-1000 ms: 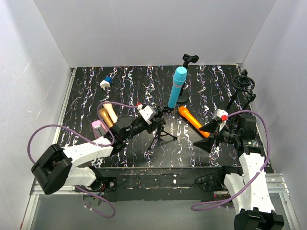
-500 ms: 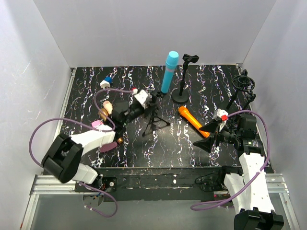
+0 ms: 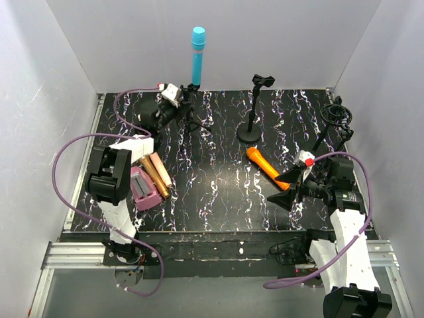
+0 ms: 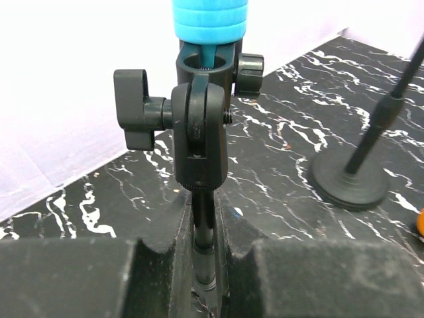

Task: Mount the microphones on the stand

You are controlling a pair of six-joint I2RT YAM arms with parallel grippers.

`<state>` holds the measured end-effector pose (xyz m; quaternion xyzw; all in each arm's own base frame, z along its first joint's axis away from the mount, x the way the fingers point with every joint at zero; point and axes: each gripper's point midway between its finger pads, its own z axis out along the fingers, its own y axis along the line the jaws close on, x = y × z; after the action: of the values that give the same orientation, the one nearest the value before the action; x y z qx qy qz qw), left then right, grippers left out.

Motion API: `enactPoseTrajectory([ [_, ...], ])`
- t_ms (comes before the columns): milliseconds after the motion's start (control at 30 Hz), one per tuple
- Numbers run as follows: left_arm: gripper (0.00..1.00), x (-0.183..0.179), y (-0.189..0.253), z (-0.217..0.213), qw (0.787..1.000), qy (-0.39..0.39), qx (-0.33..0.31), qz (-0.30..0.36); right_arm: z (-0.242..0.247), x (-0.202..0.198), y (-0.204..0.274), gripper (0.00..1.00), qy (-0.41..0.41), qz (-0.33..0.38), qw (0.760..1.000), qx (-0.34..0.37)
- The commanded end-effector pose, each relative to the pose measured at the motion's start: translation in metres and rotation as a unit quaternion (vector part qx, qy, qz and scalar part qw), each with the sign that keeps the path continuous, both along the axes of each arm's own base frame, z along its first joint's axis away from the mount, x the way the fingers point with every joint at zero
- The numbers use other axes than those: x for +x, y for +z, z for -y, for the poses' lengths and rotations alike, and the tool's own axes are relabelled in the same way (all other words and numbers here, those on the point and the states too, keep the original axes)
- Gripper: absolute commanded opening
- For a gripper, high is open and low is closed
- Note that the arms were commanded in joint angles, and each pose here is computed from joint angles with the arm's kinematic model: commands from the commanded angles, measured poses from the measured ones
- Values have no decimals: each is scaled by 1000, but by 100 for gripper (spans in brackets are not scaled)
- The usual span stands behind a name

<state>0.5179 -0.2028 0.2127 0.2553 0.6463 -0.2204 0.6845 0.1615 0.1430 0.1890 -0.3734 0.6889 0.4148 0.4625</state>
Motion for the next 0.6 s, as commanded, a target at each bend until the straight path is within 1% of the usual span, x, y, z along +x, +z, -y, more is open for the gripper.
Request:
enactPoseTrajectory([
  [0,0,28,30,-29,998,24,18,60,0,0,0,98,3,1,1000,3],
  [167,0,46,20,-59,996,49,43,54,1,1,1,98,3,0,1000,4],
  [333,0,57,11,-85,997,62,30,36,1,1,0,98,2,-1,1000,4],
  [567,0,61,-3,-93,997,65,29,12,3,2,-1,98,-3,-2,1000,4],
])
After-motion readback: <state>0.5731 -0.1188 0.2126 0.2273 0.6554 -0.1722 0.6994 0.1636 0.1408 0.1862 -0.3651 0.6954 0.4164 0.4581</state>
